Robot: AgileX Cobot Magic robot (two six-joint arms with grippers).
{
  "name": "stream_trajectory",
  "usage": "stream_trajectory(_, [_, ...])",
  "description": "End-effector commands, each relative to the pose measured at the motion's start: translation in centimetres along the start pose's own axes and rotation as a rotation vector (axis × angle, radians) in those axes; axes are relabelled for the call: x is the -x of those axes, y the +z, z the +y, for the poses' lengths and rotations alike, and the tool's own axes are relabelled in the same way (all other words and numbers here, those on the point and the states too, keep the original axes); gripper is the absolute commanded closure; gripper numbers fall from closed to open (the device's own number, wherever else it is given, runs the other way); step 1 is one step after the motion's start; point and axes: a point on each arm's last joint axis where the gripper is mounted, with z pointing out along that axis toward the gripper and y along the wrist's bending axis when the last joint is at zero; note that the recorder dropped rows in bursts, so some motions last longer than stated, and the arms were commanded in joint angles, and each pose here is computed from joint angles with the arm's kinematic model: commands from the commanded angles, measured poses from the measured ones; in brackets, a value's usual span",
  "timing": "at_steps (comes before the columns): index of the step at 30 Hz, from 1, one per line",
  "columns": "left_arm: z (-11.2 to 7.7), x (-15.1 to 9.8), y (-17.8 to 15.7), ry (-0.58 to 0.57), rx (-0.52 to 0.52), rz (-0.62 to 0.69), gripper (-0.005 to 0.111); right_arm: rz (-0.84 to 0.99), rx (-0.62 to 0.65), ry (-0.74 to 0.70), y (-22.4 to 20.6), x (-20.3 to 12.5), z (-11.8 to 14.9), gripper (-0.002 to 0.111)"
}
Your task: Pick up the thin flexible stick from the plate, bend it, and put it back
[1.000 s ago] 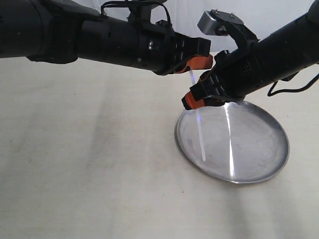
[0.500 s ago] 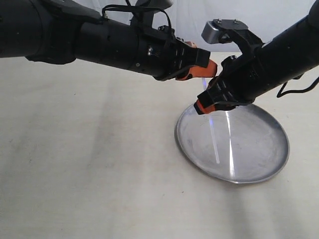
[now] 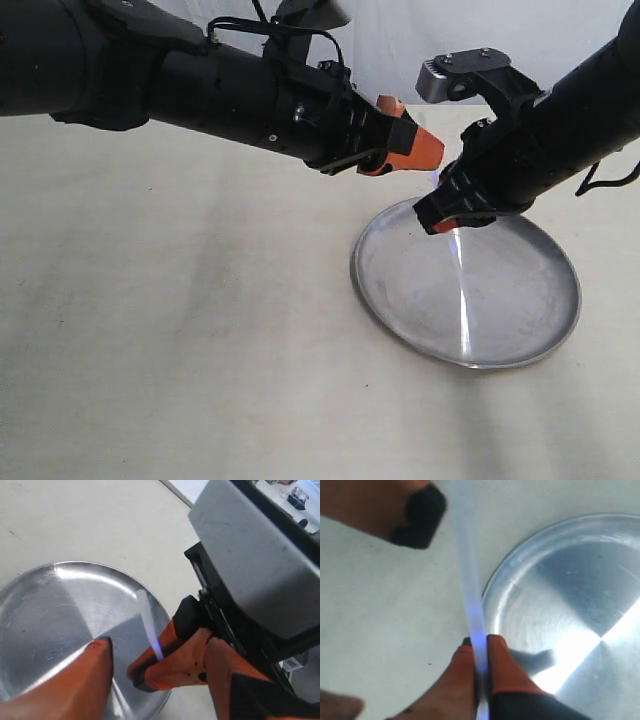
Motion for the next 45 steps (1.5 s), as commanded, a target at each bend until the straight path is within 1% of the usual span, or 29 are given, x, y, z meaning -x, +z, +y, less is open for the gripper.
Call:
stream_trajectory(1, [-0.4,0.0,-0.2,0.013,-0.010,0.005,0.052,0.028,-0.089,0.007,-0.2,-0.3,-0.9,0.109])
stream_trajectory(7, [-0.5,-0.2,-0.2,0.025,-0.020,0.021,0.052,0.070,-0.174,-0.015,0.0,-0.6,-1.8,0.109])
stream_trajectory(10, [-0.7,-0.3,-0.2,0.027,-0.040,0.031,0.053,0.129,-0.202,0.010,1.3,-0.9,-2.7,0.109])
stream_trajectory(15, [-1.2,-0.1,-1.0,0.083,-0.032,0.045,0.053,0.220,-0.195,0.031,4.1,-1.6,-3.8,0.109])
stream_trajectory(19, [-1.6,0.1,-1.6,0.115,-0.026,0.046,0.053,0.288,-0.218,0.049,6.1,-2.3,-4.8,0.109])
stream_trajectory(25, [-2.1,0.2,-2.1,0.138,-0.043,0.052,0.053,0.291,-0.241,0.078,8.5,-2.7,-5.9,0.109])
stream_trajectory(32, [-2.3,0.1,-2.1,0.135,-0.062,0.065,0.053,0.255,-0.268,0.090,9.4,-2.5,-6.5,0.108])
stream_trajectory(33, [-2.3,0.1,-2.1,0.135,-0.062,0.065,0.053,0.241,-0.273,0.088,9.4,-2.4,-6.5,0.106])
stream_trajectory(34, [-2.3,0.1,-2.1,0.135,-0.062,0.065,0.053,0.228,-0.277,0.085,9.4,-2.3,-6.6,0.101])
stream_trajectory(36, [-2.3,0.1,-2.1,0.135,-0.062,0.065,0.053,0.208,-0.282,0.085,9.4,-2.1,-6.6,0.087])
stream_trajectory(37, [-2.3,0.1,-2.1,0.135,-0.062,0.065,0.053,0.207,-0.283,0.085,9.4,-2.1,-6.6,0.078])
stream_trajectory(38, [-2.3,0.1,-2.1,0.135,-0.062,0.065,0.053,0.210,-0.282,0.086,9.4,-2.1,-6.6,0.062])
stream_trajectory(39, [-2.3,0.1,-2.1,0.135,-0.062,0.065,0.053,0.210,-0.282,0.088,9.4,-2.1,-6.6,0.055])
stream_trajectory(40, [-2.3,0.1,-2.1,0.135,-0.062,0.065,0.053,0.210,-0.282,0.090,9.4,-2.1,-6.6,0.051])
stream_trajectory(41, [-2.3,0.1,-2.1,0.135,-0.062,0.065,0.053,0.210,-0.282,0.090,9.4,-2.1,-6.6,0.050])
stream_trajectory(45, [-2.3,0.1,-2.1,0.135,-0.062,0.065,0.053,0.197,-0.291,0.178,8.3,-1.9,-6.2,0.050])
